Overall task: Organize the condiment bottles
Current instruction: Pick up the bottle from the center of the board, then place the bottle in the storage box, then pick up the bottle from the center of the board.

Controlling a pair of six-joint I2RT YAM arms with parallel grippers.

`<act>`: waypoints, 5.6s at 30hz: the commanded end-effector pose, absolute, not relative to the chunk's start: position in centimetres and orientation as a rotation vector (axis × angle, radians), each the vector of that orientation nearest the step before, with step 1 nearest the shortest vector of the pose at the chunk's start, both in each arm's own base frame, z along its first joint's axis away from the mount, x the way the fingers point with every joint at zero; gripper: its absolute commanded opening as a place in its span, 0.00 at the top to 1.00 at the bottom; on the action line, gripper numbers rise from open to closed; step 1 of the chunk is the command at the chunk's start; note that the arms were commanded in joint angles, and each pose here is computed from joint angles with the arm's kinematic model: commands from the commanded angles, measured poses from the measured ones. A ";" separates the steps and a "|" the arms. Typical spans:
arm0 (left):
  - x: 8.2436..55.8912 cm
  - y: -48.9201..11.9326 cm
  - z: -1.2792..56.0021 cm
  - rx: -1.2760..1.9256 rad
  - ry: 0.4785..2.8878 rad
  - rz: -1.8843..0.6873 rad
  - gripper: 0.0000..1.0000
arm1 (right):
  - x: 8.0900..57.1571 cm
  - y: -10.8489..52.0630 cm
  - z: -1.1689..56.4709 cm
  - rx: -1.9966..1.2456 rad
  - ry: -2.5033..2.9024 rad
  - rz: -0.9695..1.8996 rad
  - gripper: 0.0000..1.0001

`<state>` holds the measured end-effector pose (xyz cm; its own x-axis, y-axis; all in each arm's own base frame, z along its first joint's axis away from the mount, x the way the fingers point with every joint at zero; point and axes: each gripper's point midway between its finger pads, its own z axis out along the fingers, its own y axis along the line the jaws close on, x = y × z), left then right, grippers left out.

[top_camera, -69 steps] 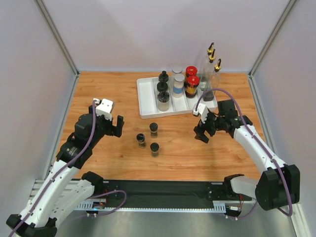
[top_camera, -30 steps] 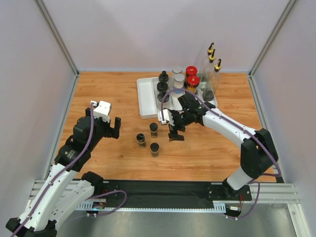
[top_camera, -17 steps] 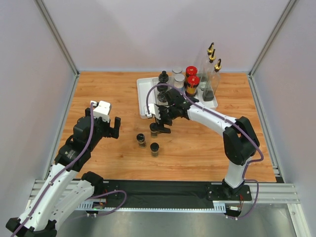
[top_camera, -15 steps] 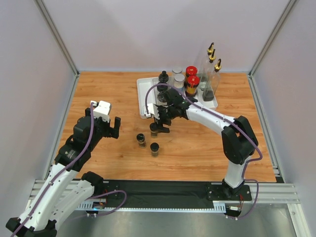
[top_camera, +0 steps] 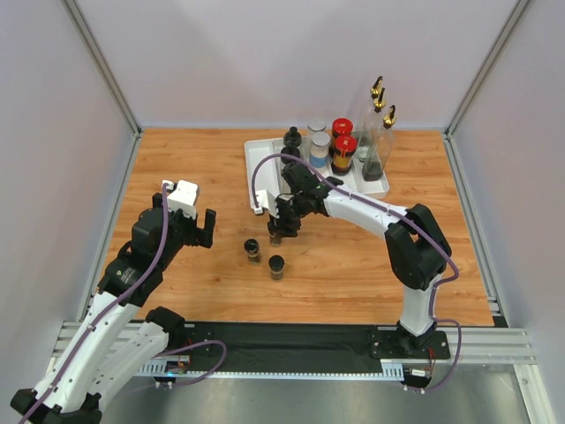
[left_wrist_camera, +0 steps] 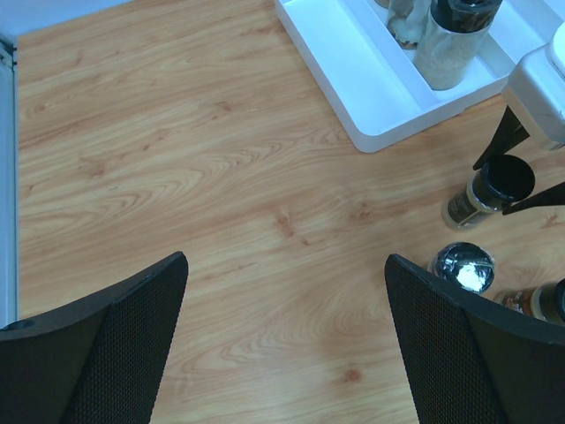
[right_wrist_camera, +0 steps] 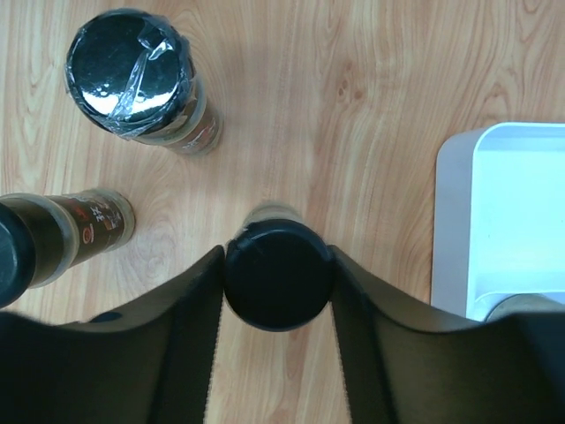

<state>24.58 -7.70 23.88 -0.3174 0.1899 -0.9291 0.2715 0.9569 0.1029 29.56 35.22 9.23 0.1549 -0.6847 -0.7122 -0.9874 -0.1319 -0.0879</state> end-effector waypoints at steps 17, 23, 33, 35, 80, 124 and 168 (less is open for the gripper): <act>24.6 -7.5 23.7 0.340 1.903 -0.074 0.00 | 31.0 36.8 14.7 -1.819 1.557 0.692 0.99; 24.6 -7.5 23.8 0.339 1.900 -0.075 0.00 | 31.8 37.0 18.5 -1.787 1.518 0.642 1.00; 24.6 -7.5 23.8 0.338 1.902 -0.073 0.00 | 36.4 38.6 23.8 -1.644 1.523 0.547 0.97; 24.6 -7.5 23.8 0.340 1.901 -0.072 0.00 | 37.3 38.8 24.1 -1.614 1.546 0.546 0.97; 25.2 -7.4 22.4 0.372 1.954 -0.034 0.00 | 54.6 40.2 14.0 -1.186 1.763 0.365 0.69; 25.1 -8.0 23.1 0.365 1.927 -0.076 0.00 | 43.6 33.6 30.9 -1.227 1.597 0.368 0.00; 24.9 -16.0 19.9 0.506 2.066 -0.538 0.00 | 29.4 13.8 25.5 -0.706 1.784 0.532 0.00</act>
